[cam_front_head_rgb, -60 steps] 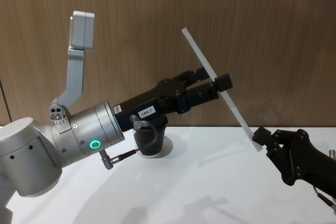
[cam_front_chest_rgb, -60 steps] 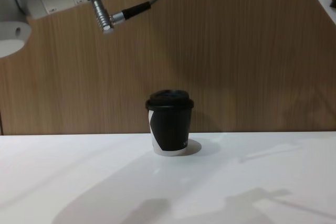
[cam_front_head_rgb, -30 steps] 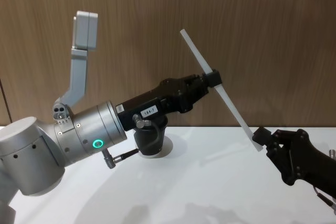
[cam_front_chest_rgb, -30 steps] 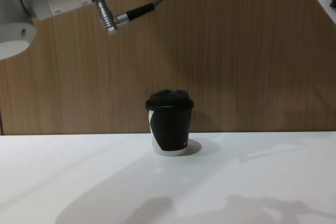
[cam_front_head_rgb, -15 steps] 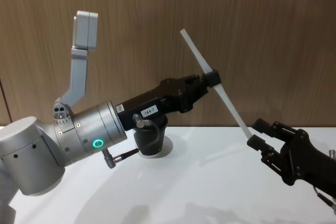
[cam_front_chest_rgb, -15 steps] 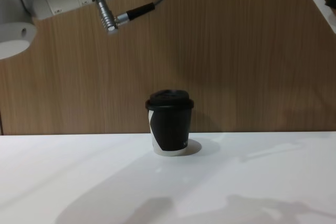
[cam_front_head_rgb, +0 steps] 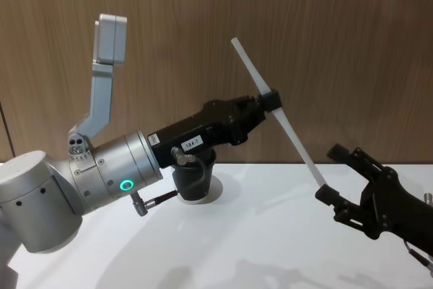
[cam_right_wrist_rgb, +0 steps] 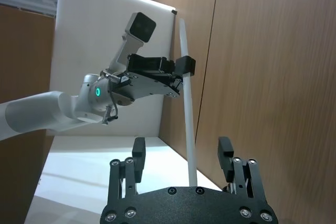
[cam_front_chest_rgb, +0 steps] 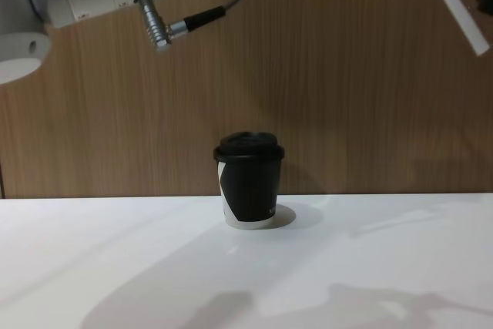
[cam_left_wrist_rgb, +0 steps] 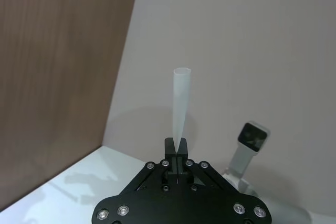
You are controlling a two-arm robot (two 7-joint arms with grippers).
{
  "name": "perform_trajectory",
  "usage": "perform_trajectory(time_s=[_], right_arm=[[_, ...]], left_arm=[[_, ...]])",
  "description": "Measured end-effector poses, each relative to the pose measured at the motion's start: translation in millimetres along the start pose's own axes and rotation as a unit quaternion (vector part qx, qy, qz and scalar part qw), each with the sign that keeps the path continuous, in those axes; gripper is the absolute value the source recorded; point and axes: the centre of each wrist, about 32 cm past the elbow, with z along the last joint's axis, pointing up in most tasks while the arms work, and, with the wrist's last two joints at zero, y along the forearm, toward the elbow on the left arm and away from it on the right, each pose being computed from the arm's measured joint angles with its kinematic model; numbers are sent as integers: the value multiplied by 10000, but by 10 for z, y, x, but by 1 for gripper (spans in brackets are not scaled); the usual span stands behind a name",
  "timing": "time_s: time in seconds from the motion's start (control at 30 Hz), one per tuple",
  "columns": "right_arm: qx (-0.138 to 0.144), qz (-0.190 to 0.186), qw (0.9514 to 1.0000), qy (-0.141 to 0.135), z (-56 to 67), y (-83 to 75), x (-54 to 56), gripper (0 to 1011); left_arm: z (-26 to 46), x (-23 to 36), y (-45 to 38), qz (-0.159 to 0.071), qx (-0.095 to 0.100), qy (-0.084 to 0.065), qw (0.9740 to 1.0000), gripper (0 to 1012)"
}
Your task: Pick up the straw with one hand, pass it to the other hand, and insert it into the cup.
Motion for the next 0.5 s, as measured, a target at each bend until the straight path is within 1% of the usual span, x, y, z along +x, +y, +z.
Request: perform_trajectory(time_s=[0.03,0.1,0.17,0.2,0.23,0.27,0.3,0.33,0.4,0.5], right_arm=[[0,0,10000,0,0,0,0,844],[0,0,10000,0,0,0,0,916],[0,0,10000,0,0,0,0,949],[0,0,10000,0,0,0,0,992],[0,0,10000,0,0,0,0,1000],[0,0,10000,0,0,0,0,1001],[0,0,10000,0,0,0,0,1001],[0,0,10000,0,0,0,0,1001],[0,0,10000,0,0,0,0,1001],[0,0,10000,0,0,0,0,1001]], left_arm=[[3,-8,4,61,15,-55,10000,4],[10,-23,11,158,50,-164,9997,3],[14,-35,15,234,74,-236,9994,3],[16,-41,17,268,88,-272,9992,3],[22,-53,21,358,116,-365,9986,3],[25,-59,23,397,131,-408,9983,3],[28,-73,25,472,158,-491,9976,4],[28,-73,25,472,158,-491,9976,4],[39,-103,32,647,223,-696,9952,3],[46,-128,36,778,281,-858,9929,3]])
